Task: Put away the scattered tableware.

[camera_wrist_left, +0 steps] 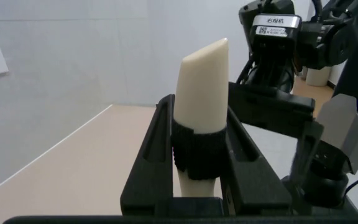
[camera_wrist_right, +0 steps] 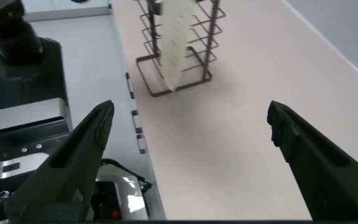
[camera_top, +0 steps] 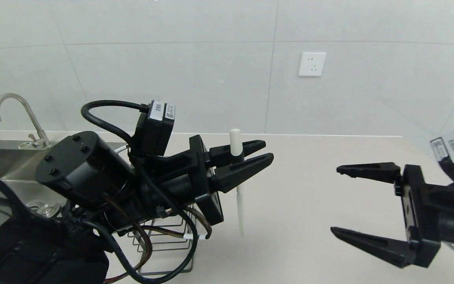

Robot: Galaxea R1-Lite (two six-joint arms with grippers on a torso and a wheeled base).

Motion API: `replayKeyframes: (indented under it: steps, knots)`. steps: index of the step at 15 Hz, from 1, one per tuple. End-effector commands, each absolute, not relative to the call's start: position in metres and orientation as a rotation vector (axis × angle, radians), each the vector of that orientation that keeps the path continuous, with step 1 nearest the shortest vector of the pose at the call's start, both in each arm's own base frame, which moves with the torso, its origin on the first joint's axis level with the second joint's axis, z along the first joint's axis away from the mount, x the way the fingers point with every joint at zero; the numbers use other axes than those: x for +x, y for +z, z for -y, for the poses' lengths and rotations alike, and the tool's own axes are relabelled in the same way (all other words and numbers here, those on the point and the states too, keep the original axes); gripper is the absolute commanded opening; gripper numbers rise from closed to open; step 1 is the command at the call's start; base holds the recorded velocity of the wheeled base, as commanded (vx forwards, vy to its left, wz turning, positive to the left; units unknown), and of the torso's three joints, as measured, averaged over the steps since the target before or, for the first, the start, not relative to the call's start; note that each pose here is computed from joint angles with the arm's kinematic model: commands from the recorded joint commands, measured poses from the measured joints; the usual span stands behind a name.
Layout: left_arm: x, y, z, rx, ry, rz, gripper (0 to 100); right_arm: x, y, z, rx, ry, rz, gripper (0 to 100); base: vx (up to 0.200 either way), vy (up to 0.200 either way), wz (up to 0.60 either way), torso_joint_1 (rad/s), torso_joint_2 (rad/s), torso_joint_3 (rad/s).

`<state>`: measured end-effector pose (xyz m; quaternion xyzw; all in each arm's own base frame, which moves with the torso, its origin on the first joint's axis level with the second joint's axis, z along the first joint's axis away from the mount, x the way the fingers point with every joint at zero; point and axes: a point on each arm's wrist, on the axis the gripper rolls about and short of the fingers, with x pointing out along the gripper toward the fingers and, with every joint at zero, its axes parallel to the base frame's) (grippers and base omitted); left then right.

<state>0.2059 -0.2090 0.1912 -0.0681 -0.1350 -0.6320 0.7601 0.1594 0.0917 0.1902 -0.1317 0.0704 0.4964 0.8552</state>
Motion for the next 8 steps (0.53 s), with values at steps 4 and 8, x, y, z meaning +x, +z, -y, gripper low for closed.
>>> replayKeyframes:
  steps: [4,8]
  knots:
    - [0.187,0.205,0.191,-0.152,-1.373,0.333,0,0.133,0.190,-0.048,-0.316,0.635,0.053,100,0.000,0.000,0.00,0.000,0.00,0.000]
    - [0.186,0.203,0.181,-0.127,-1.343,0.336,0,0.056,0.187,-0.018,-0.328,0.423,0.272,100,0.000,0.000,0.00,0.000,0.00,0.000]
